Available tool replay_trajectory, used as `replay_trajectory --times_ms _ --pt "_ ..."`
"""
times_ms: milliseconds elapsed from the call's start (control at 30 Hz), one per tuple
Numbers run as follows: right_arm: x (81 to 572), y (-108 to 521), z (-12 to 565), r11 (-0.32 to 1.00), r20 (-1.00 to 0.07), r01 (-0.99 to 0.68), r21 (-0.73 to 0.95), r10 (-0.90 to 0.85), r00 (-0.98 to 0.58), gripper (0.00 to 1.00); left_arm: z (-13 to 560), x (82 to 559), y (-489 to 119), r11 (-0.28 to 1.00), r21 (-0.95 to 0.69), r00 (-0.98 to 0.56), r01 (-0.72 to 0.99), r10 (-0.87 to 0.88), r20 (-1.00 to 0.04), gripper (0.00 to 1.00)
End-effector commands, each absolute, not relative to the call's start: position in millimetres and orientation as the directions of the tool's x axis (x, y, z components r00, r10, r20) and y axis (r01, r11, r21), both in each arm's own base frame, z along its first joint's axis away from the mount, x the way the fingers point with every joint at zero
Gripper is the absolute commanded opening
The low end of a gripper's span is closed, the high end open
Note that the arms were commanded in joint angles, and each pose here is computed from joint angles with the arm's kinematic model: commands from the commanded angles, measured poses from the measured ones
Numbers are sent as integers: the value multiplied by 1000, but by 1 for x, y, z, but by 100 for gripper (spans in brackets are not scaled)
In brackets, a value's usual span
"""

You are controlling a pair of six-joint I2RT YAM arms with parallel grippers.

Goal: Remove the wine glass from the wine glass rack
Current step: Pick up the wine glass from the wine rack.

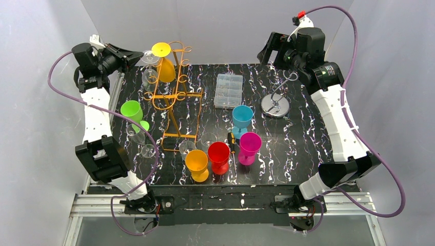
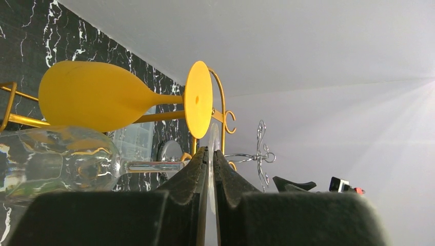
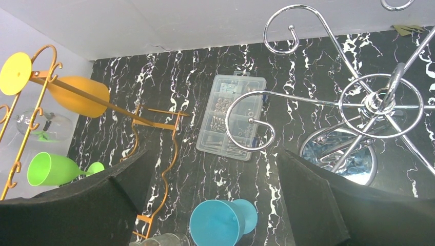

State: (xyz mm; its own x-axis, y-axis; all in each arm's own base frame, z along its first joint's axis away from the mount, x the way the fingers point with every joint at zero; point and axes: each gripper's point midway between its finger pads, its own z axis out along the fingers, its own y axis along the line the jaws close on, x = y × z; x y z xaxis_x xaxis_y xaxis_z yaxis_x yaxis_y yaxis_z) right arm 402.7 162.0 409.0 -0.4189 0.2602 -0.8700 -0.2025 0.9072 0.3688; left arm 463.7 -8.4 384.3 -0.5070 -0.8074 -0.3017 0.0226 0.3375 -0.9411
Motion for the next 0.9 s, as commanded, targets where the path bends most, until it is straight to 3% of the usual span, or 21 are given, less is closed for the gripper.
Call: replay_trajectory --times_ms 0,167,567,800,867 --pt "399 166 438 885 -888 -249 392 293 -355 98 426 443 -12 367 -920 -460 140 -799 -388 0" --pt "400 170 441 878 -888 -269 395 291 -356 99 434 444 -7 376 -915 -437 146 -805 -400 0" --pt "384 227 477 753 -892 -494 435 284 -352 98 483 428 1 437 -878 -333 194 -813 -478 0" --pt "364 300 501 610 -879 -633 476 299 -372 98 514 411 -2 474 -849 -283 232 -803 -525 0" --pt "356 331 509 506 -847 -679 532 333 -415 98 523 405 -5 476 -843 -275 251 -800 -533 0"
